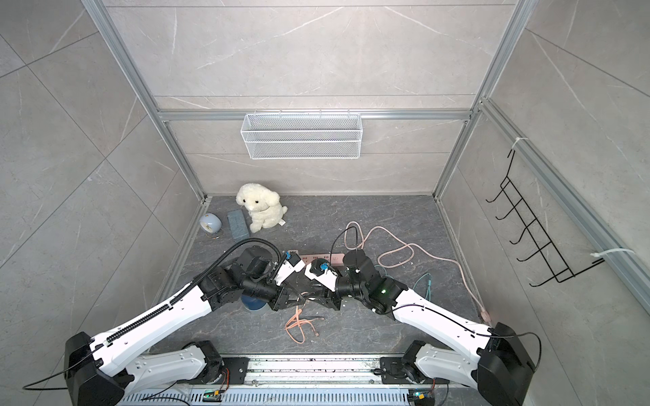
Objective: Charge the cordless meat grinders
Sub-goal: Pick up the charging cable from the center of the board.
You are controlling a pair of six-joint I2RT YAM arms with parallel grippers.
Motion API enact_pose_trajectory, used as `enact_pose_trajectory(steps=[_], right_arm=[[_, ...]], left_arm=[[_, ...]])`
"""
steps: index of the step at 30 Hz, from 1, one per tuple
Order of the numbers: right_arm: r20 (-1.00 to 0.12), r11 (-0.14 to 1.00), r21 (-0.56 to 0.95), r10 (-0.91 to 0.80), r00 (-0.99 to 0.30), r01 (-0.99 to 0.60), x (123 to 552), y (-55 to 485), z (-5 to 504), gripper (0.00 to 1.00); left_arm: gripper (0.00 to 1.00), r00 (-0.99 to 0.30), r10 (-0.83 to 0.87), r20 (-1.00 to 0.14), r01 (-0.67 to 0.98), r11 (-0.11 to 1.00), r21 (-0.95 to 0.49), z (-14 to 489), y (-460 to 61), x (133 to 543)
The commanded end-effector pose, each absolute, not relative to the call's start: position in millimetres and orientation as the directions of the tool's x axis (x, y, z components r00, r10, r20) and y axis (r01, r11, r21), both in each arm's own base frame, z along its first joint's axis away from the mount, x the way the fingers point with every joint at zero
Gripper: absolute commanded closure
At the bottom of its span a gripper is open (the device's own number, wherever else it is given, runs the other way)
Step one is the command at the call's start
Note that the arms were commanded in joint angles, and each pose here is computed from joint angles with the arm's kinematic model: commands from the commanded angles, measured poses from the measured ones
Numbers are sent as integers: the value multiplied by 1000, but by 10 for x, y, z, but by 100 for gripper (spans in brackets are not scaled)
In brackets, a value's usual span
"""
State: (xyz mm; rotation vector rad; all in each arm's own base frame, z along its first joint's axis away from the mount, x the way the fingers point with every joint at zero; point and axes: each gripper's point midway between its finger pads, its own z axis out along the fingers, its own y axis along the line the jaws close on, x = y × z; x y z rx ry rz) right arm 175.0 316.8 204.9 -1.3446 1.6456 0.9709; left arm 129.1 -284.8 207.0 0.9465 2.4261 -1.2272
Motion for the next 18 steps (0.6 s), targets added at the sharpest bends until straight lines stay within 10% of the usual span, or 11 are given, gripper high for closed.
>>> enact_pose_trajectory(steps=[1, 18], right_arm=[[-917, 113, 64, -386, -103, -992, 1749, 3217, 2072, 54], [-887, 102, 150, -425, -179, -983, 1758, 3281, 1993, 86]], left_arm=[[100, -739, 412, -533, 671, 375, -640, 2275, -2878, 1255], [100, -720, 412, -559, 693, 387, -608, 2344, -2855, 1310]])
